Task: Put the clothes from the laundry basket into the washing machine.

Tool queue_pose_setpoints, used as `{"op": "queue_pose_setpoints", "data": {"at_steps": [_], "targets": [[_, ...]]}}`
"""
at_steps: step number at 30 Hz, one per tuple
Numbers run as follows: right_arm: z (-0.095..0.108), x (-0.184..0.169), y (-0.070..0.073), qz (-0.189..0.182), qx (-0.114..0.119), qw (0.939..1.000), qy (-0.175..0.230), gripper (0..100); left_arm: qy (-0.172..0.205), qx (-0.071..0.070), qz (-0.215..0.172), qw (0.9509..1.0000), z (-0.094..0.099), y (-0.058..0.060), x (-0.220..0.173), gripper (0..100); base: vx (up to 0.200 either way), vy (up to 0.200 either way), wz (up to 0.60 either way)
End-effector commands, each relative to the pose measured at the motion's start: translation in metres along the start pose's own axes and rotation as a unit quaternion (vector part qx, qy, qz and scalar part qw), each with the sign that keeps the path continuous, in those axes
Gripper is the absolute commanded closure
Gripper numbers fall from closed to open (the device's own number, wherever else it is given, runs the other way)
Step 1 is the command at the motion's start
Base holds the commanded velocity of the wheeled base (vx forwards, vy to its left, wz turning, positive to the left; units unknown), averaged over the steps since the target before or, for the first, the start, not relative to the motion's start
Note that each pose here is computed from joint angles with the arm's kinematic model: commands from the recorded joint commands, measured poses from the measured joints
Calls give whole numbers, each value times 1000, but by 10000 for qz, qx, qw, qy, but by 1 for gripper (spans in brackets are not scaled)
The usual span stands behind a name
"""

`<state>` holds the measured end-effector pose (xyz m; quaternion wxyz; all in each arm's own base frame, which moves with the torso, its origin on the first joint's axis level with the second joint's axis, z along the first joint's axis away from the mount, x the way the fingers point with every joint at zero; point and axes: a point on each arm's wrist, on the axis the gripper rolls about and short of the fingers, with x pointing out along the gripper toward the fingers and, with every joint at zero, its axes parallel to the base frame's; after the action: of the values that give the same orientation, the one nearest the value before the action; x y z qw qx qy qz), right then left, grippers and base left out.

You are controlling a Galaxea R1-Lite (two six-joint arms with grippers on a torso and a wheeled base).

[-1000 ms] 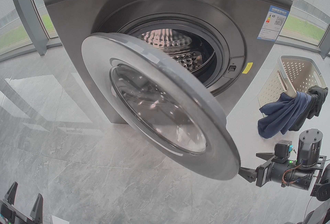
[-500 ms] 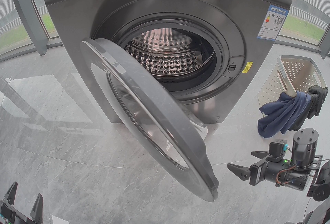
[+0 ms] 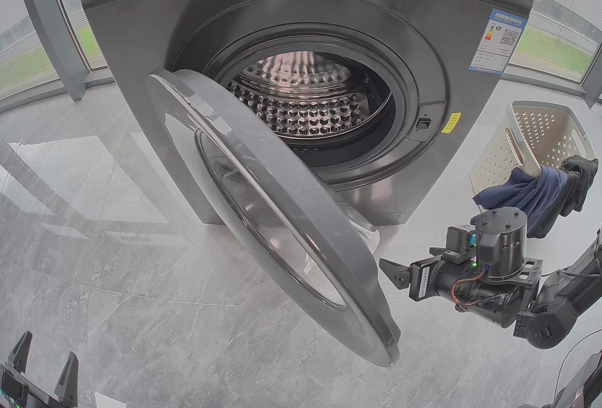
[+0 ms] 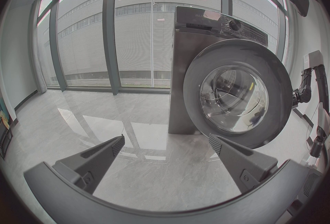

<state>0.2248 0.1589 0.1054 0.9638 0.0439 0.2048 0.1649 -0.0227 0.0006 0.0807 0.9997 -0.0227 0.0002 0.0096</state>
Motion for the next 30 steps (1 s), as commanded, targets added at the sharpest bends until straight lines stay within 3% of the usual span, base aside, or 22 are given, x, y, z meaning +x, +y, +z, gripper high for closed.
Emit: {"op": "queue_pose_setpoints", "data": {"at_steps": [1,8,12,19,30], "targets": [[-11,10,14,183,-61,9997,140,0,34,-3,6,10000,-5,0,0,0,0,0,0],[-27,-5,38,814,-254,9957,348,0,26,-3,5,10000,-5,0,0,0,0,0,0],[-32,-11,43,938,-208,9946,388,0,26,-3,5,10000,-5,0,0,0,0,0,0],[-35,-14,32,836,-150,9959,324,0,26,-3,5,10000,-5,0,0,0,0,0,0],[-10,8,-3,135,58,9999,-86,0,26,5,5,10000,-5,0,0,0,0,0,0]]}}
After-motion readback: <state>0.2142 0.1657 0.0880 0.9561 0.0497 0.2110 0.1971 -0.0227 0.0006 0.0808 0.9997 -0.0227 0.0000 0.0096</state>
